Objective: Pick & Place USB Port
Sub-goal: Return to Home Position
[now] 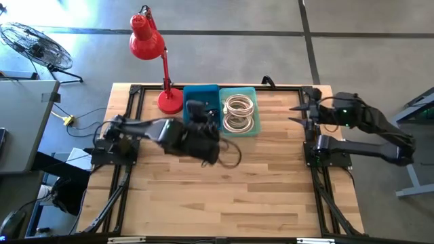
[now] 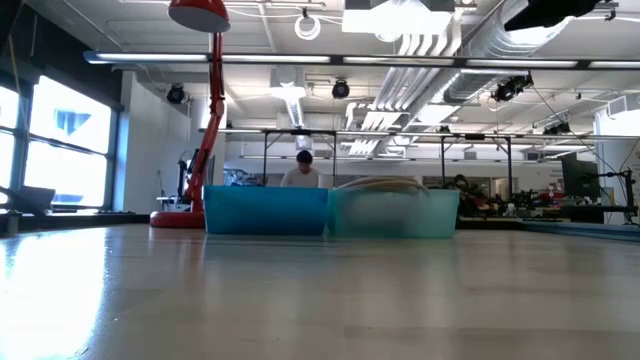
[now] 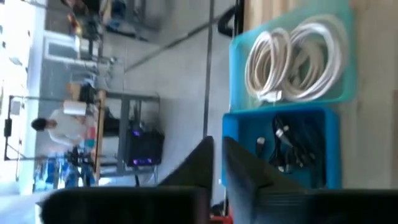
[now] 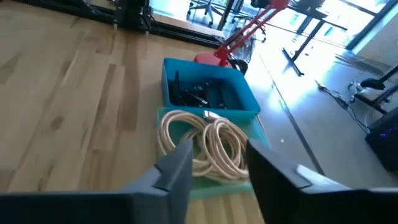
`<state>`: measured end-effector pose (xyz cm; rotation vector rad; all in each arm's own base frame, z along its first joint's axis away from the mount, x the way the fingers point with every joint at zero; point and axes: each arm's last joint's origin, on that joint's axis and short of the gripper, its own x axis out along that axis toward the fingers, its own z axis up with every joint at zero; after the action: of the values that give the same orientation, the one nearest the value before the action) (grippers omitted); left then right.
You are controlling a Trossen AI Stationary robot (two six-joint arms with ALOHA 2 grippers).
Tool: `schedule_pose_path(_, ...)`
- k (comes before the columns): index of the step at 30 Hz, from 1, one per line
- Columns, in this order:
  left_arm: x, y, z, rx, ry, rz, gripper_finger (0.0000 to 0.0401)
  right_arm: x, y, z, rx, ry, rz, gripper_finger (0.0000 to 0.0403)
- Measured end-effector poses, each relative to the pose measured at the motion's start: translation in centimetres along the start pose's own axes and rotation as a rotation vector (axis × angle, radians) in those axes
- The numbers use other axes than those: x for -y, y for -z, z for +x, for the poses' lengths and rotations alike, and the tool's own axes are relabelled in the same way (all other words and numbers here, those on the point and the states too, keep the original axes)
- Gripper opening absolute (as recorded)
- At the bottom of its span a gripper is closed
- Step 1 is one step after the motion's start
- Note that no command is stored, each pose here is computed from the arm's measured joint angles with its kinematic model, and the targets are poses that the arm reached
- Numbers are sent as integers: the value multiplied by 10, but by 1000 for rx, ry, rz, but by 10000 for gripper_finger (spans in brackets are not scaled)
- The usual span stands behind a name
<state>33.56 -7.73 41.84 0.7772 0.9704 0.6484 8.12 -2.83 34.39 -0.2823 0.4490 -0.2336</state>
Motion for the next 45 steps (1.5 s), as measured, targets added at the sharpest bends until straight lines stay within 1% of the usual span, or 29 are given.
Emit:
schedule_pose_path(1, -4, 0, 6, -16, 3, 2, 17, -1, 2, -4, 0, 4, 1, 139)
schedule_pose_path(2, -7, 1, 12, -31, 2, 4, 13, -1, 4, -8, -2, 15, 0, 122)
schedule_pose_path(4, -13, 2, 21, -57, -12, 18, 13, -2, 7, -15, -5, 46, -2, 80)
schedule_pose_path(6, -18, 3, 30, -79, -21, 33, 5, -2, 9, -22, 10, 69, -2, 28)
schedule_pose_path(7, -21, 4, 34, -87, -23, 33, 3, -2, 10, -25, 22, 84, -2, 15)
schedule_pose_path(8, -23, 4, 37, -92, -21, 34, 3, -2, 10, -27, 35, 93, 1, 10)
schedule_pose_path(10, -30, 5, 42, -91, -12, 30, 2, -3, 10, -32, 73, 87, 18, 15)
schedule_pose_path(12, -38, 5, 44, -74, -6, 14, 1, -5, 8, -37, 137, 25, 20, 6)
schedule_pose_path(16, -57, 7, 41, -10, 8, -45, 1, -9, 0, -46, 325, -134, -14, 3)
schedule_pose_path(19, -68, 14, 32, 9, -5, -56, 1, -8, -5, -51, 398, -133, -21, 1)
schedule_pose_path(22, -76, 27, 16, 8, 4, -63, 1, -8, -4, -53, 404, -138, 1, 1)
schedule_pose_path(24, -79, 41, 0, -8, 6, -84, 0, -10, 0, -55, 378, -146, 28, 1)
schedule_pose_path(25, -79, 47, -9, -2, 8, -114, 0, -11, 3, -56, 360, -151, 41, 1)
schedule_pose_path(26, -78, 50, -17, 29, 10, -131, 0, -12, 7, -59, 346, -154, 48, 1)
schedule_pose_path(28, -76, 70, -40, 86, 42, -96, 0, -16, 17, -66, 308, -151, 65, 1)
schedule_pose_path(29, -75, 78, -50, 110, 31, -129, 0, -17, 22, -70, 297, -136, 80, 0)
schedule_pose_path(30, -75, 88, -56, 133, 5, -184, 0, -19, 27, -76, 297, -114, 95, 0)
schedule_pose_path(32, -75, 121, -69, 176, -10, -217, 0, -23, 36, -89, 327, -91, 113, 0)
schedule_pose_path(33, -74, 135, -73, 200, -24, -265, 0, -24, 40, -97, 366, -87, 117, 0)
schedule_pose_path(35, -73, 164, -73, 221, -47, -364, 0, -28, 49, -112, 449, -72, 115, 0)
schedule_pose_path(36, -70, 176, -70, 222, -51, -387, 0, -29, 49, -117, 476, -71, 110, 0)
schedule_pose_path(37, -64, 184, -67, 231, -48, -407, 0, -28, 45, -121, 521, -81, 103, 0)
schedule_pose_path(38, -60, 194, -64, 240, -42, -423, 0, -29, 45, -125, 515, -120, 110, 0)
schedule_pose_path(39, -54, 203, -60, 246, -42, -425, 0, -29, 45, -125, 506, -137, 116, 0)
schedule_pose_path(41, -41, 217, -52, 257, -39, -429, 0, -27, 36, -128, 595, -165, 99, 0)
schedule_pose_path(42, -34, 225, -47, 256, -43, -427, 0, -27, 34, -125, 614, -178, 91, 0)
schedule_pose_path(45, -13, 248, -32, 267, -33, -455, 0, -27, 34, -113, 624, -181, 86, 0)
